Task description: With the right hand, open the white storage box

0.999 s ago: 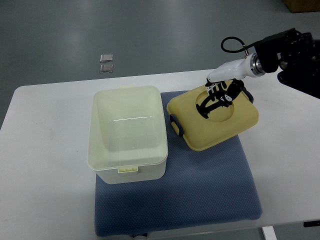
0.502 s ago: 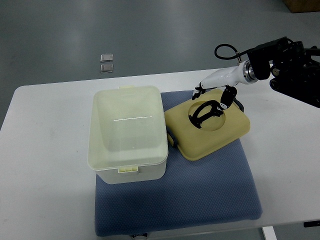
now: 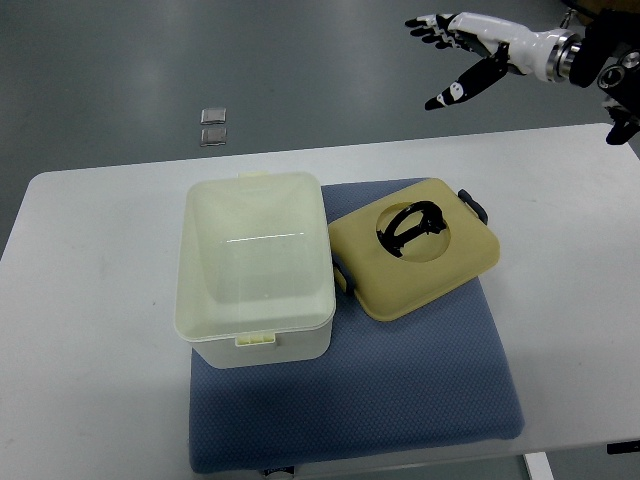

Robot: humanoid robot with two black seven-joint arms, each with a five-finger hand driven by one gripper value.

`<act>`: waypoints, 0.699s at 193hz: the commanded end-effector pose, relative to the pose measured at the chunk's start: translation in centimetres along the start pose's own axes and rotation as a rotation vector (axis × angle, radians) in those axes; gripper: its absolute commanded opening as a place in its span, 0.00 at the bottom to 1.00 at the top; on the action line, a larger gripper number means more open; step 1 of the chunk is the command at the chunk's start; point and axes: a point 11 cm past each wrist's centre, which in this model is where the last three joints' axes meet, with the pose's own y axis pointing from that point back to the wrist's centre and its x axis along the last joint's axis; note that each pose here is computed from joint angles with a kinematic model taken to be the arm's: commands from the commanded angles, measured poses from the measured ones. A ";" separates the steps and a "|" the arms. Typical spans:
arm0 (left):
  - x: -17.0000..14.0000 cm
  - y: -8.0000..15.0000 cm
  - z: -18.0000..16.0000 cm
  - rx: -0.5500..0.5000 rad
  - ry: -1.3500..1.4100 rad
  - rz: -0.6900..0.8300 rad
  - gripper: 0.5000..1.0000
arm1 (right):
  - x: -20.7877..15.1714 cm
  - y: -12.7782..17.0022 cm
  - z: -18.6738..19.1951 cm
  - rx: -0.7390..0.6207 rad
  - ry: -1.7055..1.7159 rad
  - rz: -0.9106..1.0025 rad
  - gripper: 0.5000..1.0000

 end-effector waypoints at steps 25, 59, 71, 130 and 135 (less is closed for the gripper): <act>-0.3 0.0 0.0 0.001 -0.003 -0.009 1.00 | -0.9 0.6 4.3 0.297 -1.352 0.265 0.91; 0.0 0.0 0.0 0.000 0.000 -0.001 1.00 | -4.0 -0.1 5.0 0.368 -1.503 0.208 0.91; -0.2 0.0 0.0 0.000 0.000 -0.006 1.00 | -4.8 -0.6 4.8 0.390 -1.526 0.196 0.91; -0.3 0.0 0.0 0.000 0.000 -0.007 1.00 | -7.0 0.2 7.6 0.460 -1.656 0.308 0.91; -0.3 0.0 0.0 0.000 -0.002 -0.007 1.00 | -7.0 0.2 7.8 0.456 -1.653 0.309 0.91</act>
